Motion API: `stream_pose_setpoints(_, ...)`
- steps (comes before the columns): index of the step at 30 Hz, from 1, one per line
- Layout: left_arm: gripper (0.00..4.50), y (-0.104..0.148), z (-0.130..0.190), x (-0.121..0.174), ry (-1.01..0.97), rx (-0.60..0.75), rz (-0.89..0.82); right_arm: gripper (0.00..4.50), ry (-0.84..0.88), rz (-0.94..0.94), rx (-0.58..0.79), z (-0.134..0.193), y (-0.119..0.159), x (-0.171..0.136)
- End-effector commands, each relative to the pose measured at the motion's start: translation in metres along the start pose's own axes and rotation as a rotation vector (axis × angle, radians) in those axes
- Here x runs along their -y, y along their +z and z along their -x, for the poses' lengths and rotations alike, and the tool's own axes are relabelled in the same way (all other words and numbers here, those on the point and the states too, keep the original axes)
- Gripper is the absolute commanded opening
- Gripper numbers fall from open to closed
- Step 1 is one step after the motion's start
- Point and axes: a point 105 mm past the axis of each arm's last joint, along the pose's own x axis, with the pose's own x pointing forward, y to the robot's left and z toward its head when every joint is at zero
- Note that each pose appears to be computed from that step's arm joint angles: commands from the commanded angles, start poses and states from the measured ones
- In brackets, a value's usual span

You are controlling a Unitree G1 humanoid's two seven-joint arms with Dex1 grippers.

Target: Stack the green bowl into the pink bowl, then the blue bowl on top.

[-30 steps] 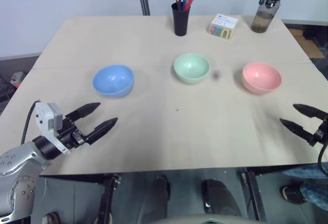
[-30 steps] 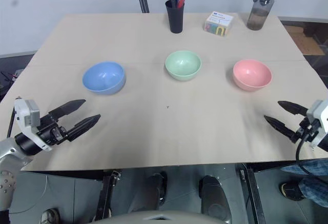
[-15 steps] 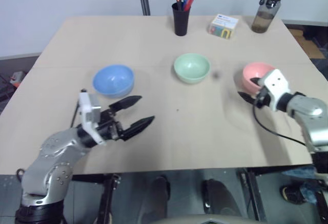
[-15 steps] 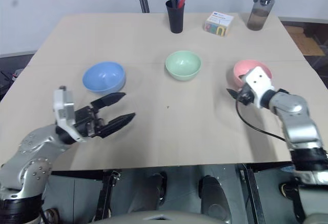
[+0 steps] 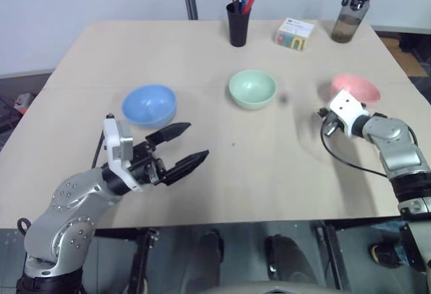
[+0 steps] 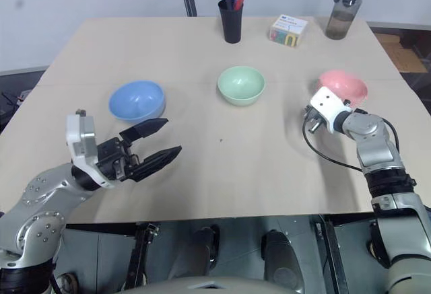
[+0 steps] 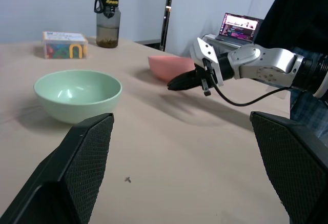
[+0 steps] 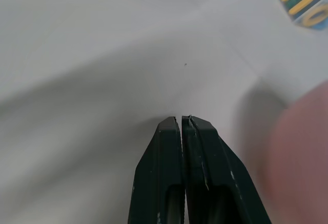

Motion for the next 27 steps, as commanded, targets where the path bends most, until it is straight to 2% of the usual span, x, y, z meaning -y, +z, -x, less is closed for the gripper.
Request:
stream_pose_setpoints(1, 4.5, 0.008, -0.001, 0.005, -0.017, 0.025, -0.033, 0.67, -0.136, 0.075, 0.06, 0.011, 0.021, 0.031)
stream_pose_setpoints(9, 4.5, 0.008, -0.005, 0.004, -0.034, 0.022, -0.035, 4.11, -0.247, 0.09, 0.075, 0.009, 0.028, 0.048)
stream_pose_setpoints(16, 4.5, 0.013, -0.009, 0.01, -0.088, 0.024, -0.06, 4.11, -0.264, 0.048, -0.05, -0.003, 0.0, 0.053)
stream_pose_setpoints(21, 4.5, 0.016, -0.012, 0.01, -0.094, 0.026, -0.072, 4.11, -0.289, 0.008, -0.076, -0.01, -0.004, 0.06)
stream_pose_setpoints(25, 4.5, 0.016, -0.012, 0.013, -0.093, 0.028, -0.074, 4.11, -0.25, 0.001, -0.079, -0.016, -0.004, 0.054)
stream_pose_setpoints(26, 4.5, 0.016, -0.012, 0.013, -0.091, 0.028, -0.075, 3.62, -0.247, 0.001, -0.078, -0.017, -0.004, 0.053)
stream_pose_setpoints(27, 4.5, 0.016, -0.012, 0.013, -0.089, 0.028, -0.075, 3.62, -0.239, -0.002, -0.077, -0.018, -0.003, 0.052)
